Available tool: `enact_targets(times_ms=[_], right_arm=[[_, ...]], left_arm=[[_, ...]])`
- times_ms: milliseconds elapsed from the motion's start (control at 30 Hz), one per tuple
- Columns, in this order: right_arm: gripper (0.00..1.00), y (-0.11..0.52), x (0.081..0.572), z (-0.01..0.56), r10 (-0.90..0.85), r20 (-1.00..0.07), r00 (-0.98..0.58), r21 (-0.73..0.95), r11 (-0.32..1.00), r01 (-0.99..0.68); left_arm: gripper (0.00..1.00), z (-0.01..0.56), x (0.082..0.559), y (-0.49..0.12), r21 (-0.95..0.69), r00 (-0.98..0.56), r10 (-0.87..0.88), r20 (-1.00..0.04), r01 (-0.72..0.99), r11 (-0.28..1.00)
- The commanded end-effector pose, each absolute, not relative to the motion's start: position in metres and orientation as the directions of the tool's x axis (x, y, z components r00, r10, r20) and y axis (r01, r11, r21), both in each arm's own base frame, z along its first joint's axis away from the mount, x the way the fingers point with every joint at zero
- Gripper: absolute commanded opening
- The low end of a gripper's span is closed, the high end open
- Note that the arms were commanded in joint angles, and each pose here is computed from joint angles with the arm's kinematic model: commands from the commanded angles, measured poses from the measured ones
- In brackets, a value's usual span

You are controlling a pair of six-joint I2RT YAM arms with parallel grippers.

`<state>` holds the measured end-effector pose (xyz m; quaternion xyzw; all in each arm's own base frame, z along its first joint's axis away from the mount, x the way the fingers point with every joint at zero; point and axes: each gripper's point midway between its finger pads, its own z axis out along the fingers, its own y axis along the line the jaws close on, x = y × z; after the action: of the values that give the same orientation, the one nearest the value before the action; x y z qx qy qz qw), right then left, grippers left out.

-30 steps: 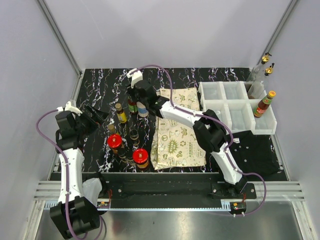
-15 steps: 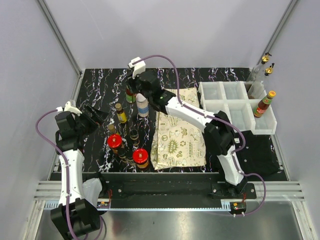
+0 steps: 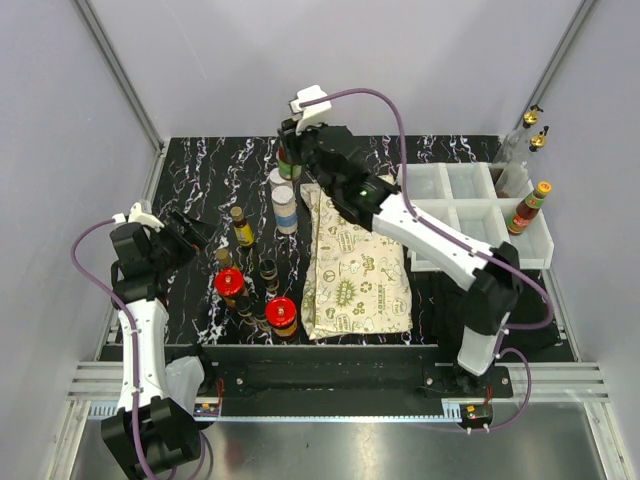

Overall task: Organize the condiment bottles
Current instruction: Place the bottle in the storage box.

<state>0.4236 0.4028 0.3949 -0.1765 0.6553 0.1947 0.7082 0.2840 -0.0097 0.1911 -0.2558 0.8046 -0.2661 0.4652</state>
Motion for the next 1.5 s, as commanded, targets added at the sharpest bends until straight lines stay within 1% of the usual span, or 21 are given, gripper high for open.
enact_targets(times_ms=[0, 67, 167, 267, 367, 500, 600, 667, 800, 967, 1067, 1167, 1300, 1467], right_arm=[[0.00, 0.311, 0.399, 0.504, 0.162, -0.946, 0.280, 0.073, 0.950, -0.303], [0.00, 0.282, 0.398, 0.496, 0.129, -0.955, 0.265, 0.068, 0.971, -0.230], [0.00, 0.251, 0.403, 0.482, 0.104, -0.964, 0.243, 0.065, 0.984, -0.164], [0.00, 0.198, 0.418, 0.450, 0.058, -0.982, 0.177, 0.051, 0.998, -0.045], [0.00, 0.161, 0.415, 0.427, 0.058, -0.989, 0.138, 0.062, 0.998, 0.029], [0.00, 0.103, 0.410, 0.409, 0.102, -0.988, 0.113, 0.118, 0.982, 0.147], [0.00, 0.070, 0.400, 0.395, 0.104, -0.990, 0.094, 0.123, 0.964, 0.235], [0.00, 0.054, 0.392, 0.383, 0.128, -0.988, 0.085, 0.147, 0.946, 0.287], [0.00, 0.029, 0.390, 0.366, 0.185, -0.981, 0.060, 0.194, 0.919, 0.342], [0.00, -0.001, 0.380, 0.370, 0.213, -0.972, 0.103, 0.236, 0.873, 0.428], [0.00, -0.027, 0.374, 0.368, 0.195, -0.974, 0.115, 0.227, 0.832, 0.506], [0.00, -0.047, 0.367, 0.363, 0.197, -0.973, 0.124, 0.233, 0.806, 0.544], [0.00, -0.088, 0.348, 0.359, 0.213, -0.960, 0.182, 0.280, 0.722, 0.633], [0.00, -0.123, 0.326, 0.357, 0.203, -0.948, 0.247, 0.319, 0.622, 0.715]], left_arm=[[0.99, 0.203, 0.287, -0.009, -0.666, -0.404, -0.651, -0.643, -0.125, 0.735], [0.99, 0.203, 0.287, -0.009, -0.665, -0.403, -0.650, -0.645, -0.123, 0.736], [0.99, 0.203, 0.287, -0.008, -0.665, -0.403, -0.650, -0.644, -0.125, 0.736], [0.99, 0.203, 0.287, -0.009, -0.666, -0.402, -0.651, -0.644, -0.123, 0.735], [0.99, 0.203, 0.286, -0.009, -0.666, -0.402, -0.650, -0.644, -0.123, 0.736], [0.99, 0.202, 0.287, -0.010, -0.671, -0.407, -0.652, -0.639, -0.120, 0.732], [0.99, 0.203, 0.287, -0.010, -0.672, -0.404, -0.655, -0.639, -0.121, 0.730], [0.99, 0.205, 0.286, -0.009, -0.668, -0.394, -0.652, -0.648, -0.119, 0.735], [0.99, 0.206, 0.286, -0.009, -0.668, -0.390, -0.653, -0.649, -0.118, 0.734], [0.99, 0.205, 0.286, -0.010, -0.671, -0.395, -0.653, -0.646, -0.116, 0.733], [0.99, 0.205, 0.287, -0.010, -0.670, -0.394, -0.653, -0.647, -0.115, 0.733], [0.99, 0.205, 0.287, -0.009, -0.670, -0.396, -0.653, -0.645, -0.118, 0.733], [0.99, 0.205, 0.287, -0.006, -0.660, -0.386, -0.651, -0.653, -0.131, 0.740], [0.99, 0.202, 0.288, -0.006, -0.662, -0.394, -0.654, -0.646, -0.138, 0.737]])
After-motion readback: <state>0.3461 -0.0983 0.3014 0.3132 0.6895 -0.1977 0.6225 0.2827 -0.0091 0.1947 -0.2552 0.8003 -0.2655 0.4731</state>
